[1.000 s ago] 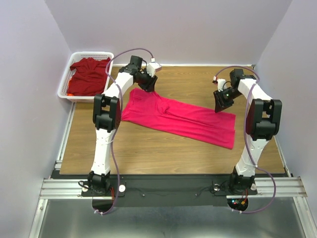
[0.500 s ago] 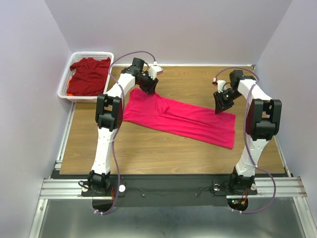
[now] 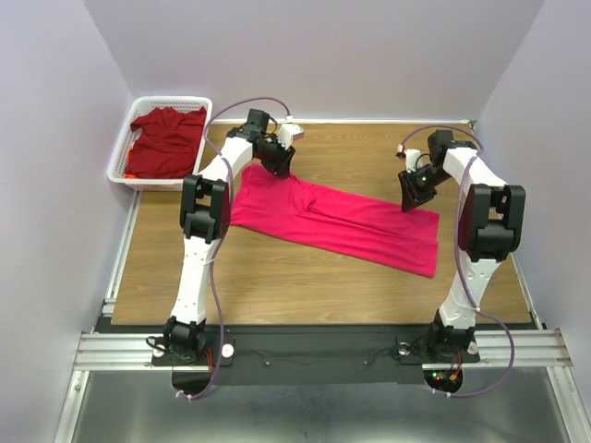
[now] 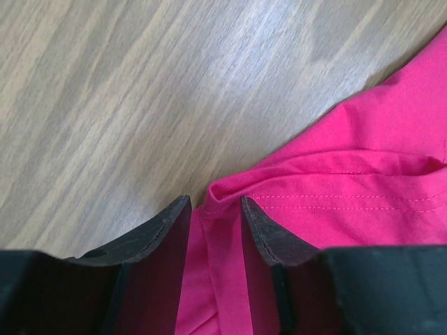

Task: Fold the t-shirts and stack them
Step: Fold the tshirt

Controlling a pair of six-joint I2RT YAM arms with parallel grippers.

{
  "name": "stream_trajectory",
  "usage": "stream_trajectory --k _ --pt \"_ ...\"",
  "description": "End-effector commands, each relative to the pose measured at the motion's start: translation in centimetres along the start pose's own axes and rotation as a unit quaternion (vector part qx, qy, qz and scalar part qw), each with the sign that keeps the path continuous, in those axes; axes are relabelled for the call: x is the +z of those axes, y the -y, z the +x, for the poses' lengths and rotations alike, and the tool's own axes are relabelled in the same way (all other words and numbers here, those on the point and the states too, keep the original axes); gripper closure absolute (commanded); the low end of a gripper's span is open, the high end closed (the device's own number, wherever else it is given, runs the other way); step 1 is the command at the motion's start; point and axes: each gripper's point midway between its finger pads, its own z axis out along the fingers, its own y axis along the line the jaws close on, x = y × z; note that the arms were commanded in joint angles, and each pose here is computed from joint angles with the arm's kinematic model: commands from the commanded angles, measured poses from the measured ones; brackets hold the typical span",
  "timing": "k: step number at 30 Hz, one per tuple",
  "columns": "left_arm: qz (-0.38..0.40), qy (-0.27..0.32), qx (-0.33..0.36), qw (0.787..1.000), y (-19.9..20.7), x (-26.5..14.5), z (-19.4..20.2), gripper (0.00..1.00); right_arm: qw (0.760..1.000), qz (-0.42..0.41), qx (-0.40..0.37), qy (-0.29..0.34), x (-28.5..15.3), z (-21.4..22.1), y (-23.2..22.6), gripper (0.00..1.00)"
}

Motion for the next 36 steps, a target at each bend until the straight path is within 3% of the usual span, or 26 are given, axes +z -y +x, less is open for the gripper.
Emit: stream_trajectory --k 1,3,12,17,26,36 --pt "0.008 0.039 0.012 0.999 0.1 -1.0 -3.0 0.55 1.0 0.01 -0.005 0.01 -0.6 -0.7 -0.1 0.68" --pt "0.009 0.039 0.012 0.999 0.1 -0.8 -2.9 0.56 1.0 0.01 -0.004 0.007 -0.4 -0.5 0.0 0.68" --pt "0.017 0.036 0.015 0.999 0.3 -0.9 -2.8 0.81 1.0 0.015 -0.005 0.003 -0.4 -0.4 0.2 0.7" --pt "0.018 0.04 0.02 0.999 0.6 -1.8 -3.2 1.0 1.0 0.014 -0.003 -0.002 -0.2 -0.2 0.3 0.7" --pt "-0.01 0.071 0.05 0.996 1.5 -6.9 -5.8 1.0 1.0 0.01 -0.003 0.0 -0.2 0.0 0.0 0.7" --pt "0.008 0.027 0.052 0.998 4.8 -8.6 -1.3 1.0 1.0 0.009 -0.005 -0.006 -0.3 0.8 -0.3 0.7"
